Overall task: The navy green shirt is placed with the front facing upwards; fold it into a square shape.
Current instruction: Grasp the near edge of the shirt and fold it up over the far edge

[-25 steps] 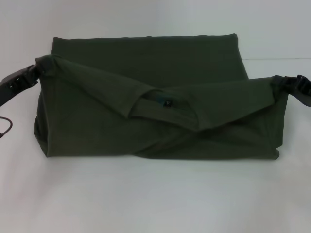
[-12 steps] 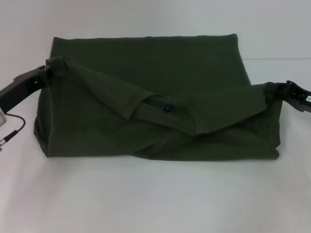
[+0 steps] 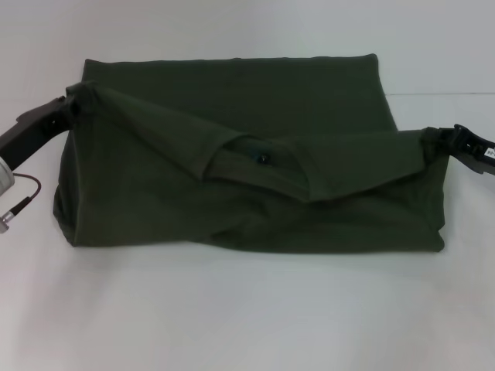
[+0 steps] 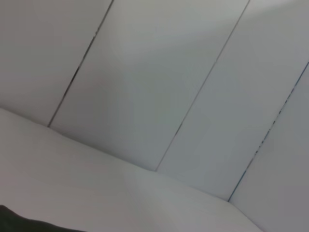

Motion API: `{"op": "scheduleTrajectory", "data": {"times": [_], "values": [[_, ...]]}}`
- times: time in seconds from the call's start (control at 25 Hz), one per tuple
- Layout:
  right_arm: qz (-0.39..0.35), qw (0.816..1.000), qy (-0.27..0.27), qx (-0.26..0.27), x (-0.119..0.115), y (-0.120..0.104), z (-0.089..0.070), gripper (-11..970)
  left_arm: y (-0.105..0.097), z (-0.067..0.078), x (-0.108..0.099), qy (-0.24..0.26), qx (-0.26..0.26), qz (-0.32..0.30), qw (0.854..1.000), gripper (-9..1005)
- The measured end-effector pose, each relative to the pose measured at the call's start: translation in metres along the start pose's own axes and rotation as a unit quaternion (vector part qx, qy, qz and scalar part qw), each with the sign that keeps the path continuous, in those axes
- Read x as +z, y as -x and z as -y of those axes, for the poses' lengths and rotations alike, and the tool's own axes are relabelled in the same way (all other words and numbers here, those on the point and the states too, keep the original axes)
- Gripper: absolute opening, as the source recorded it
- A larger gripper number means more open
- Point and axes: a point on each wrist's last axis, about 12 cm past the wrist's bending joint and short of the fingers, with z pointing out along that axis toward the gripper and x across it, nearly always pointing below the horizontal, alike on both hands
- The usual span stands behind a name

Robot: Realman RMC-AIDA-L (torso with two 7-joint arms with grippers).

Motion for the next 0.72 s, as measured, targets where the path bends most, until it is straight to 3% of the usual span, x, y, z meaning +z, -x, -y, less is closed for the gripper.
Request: {"op": "scheduleTrajectory", "data": {"times": [0.28, 0.72], "values": [[0.003, 1.000, 0.000, -0.010, 0.008, 0.006, -0.007, 13, 0.004, -0.002, 0.009, 0.024, 0.014, -0.001, 1.000, 60], [-0.007, 1.000, -0.024, -0.018, 0.017, 0.000, -0.008, 27, -0.007, -0.003, 0.016, 0.063, 0.032, -0.016, 0.997, 61]]}}
